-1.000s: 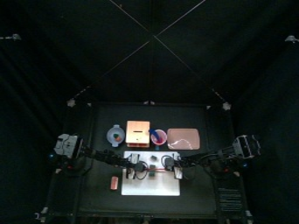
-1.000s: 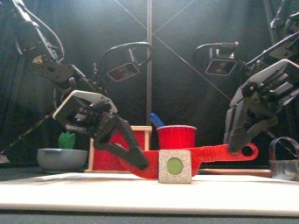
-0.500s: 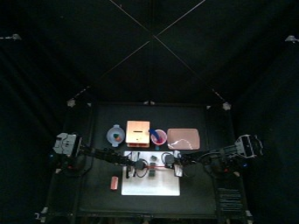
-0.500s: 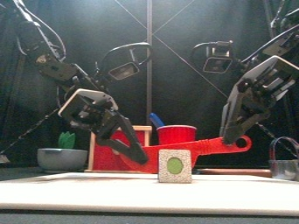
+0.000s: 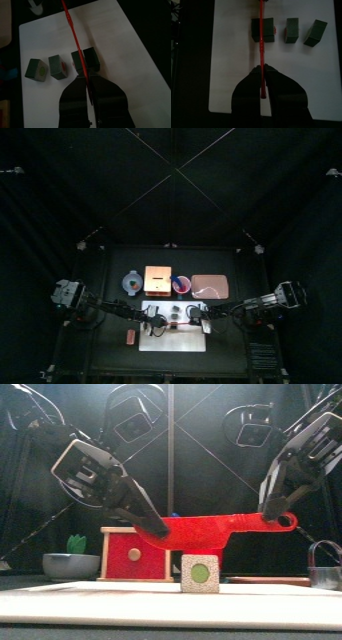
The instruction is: Cut sushi roll
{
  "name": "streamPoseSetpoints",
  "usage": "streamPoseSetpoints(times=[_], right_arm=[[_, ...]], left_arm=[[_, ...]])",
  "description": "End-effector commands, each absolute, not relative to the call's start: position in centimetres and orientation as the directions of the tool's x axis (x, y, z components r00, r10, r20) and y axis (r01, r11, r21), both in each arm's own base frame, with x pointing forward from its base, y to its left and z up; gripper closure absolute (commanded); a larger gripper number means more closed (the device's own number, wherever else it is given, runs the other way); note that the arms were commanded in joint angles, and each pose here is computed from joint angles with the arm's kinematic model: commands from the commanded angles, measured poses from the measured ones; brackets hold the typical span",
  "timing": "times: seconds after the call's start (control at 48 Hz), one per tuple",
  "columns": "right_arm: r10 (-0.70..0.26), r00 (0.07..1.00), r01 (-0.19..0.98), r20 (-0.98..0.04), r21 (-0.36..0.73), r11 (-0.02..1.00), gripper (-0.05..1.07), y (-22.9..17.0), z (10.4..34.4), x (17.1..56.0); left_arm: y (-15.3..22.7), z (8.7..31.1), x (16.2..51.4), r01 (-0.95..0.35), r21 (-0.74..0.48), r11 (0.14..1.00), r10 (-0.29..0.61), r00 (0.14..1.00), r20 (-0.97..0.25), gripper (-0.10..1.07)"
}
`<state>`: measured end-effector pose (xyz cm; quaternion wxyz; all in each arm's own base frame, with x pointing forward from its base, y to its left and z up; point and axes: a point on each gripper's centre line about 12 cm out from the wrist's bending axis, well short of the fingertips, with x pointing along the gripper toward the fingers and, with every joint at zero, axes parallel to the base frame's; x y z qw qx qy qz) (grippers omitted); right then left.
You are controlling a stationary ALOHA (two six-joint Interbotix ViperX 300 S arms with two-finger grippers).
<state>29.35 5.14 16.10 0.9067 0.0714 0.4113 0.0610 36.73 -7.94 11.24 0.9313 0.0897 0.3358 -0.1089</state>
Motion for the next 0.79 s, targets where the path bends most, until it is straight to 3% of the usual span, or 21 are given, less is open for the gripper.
streamPoseSetpoints(times=[0.0, 0.417, 0.771], right_arm=[[0.176, 0.642, -0.059, -0.746, 0.181, 0.982, 0.64, 5.3, 16.0, 29.0], [0.173, 0.607, -0.048, -0.776, 0.181, 0.982, 0.64, 5.4, 14.6, 29.2], [0.178, 0.523, -0.037, -0.833, 0.187, 0.982, 0.64, 6.2, 11.6, 29.1]], left_arm=[[-9.2, 10.3, 35.8, 0.307, 0.093, 0.947, -0.166, 0.718, -0.676, 0.69], [-9.1, 8.1, 35.6, 0.308, 0.087, 0.947, -0.155, 0.679, -0.718, 0.69], [-10.1, 5.8, 35.3, 0.338, 0.071, 0.938, -0.159, 0.603, -0.781, 0.69]])
